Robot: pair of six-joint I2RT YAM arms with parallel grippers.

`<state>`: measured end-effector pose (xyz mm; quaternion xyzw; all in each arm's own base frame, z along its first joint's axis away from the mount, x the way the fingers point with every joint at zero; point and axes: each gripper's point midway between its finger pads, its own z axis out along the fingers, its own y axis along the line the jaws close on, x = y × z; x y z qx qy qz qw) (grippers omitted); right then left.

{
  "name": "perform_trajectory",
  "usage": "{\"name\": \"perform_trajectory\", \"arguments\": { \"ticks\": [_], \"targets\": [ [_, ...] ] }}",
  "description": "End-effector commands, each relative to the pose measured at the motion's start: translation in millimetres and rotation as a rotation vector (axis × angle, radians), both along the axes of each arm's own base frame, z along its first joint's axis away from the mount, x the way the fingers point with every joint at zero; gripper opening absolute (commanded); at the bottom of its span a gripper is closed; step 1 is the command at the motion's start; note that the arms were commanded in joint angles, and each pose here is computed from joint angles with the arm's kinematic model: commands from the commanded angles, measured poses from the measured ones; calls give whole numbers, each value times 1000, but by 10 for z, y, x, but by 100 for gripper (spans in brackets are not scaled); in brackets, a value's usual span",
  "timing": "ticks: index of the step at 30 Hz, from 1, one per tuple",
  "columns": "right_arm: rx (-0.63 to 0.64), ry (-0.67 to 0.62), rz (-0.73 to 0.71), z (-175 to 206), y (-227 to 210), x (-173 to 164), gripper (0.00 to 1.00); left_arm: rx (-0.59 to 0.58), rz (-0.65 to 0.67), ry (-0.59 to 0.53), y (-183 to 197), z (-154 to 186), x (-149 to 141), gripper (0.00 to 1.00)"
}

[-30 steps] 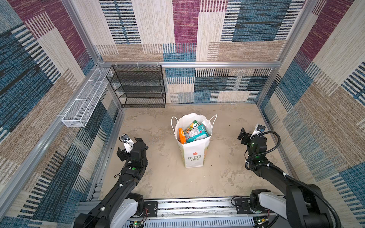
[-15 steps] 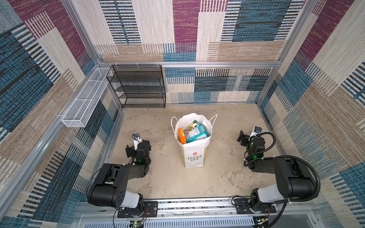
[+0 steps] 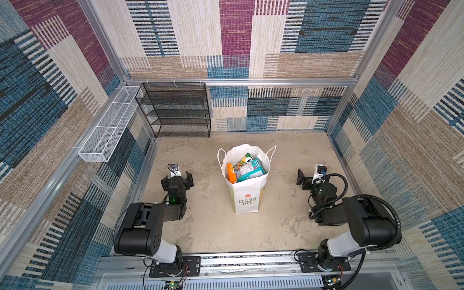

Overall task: Place the snacks into the paper bag
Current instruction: Reset both arms

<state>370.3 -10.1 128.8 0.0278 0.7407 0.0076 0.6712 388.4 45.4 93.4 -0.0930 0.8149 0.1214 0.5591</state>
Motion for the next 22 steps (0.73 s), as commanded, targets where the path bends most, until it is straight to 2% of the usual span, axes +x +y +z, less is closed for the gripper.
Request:
{"name": "perform_trajectory", "arguments": {
  "ticks": [1, 2, 4, 6, 22],
  "targets": [
    [-8, -55, 20, 141, 33, 23, 100, -60, -52, -2, -61, 28, 67, 99],
    [-8, -59, 20, 149, 33, 30, 100, -45, -56, -40, -55, 44, 77, 99],
    [-8, -51, 21, 130, 34, 39, 100, -65, -54, 8, -62, 2, 51, 99],
    [-10, -52, 22, 134, 36, 37, 100, -52, -57, -33, -58, 51, 68, 99],
    [-23, -51, 16, 139, 56, 49, 100, -55, -88, -10, -104, 18, 81, 99]
  ]
}}
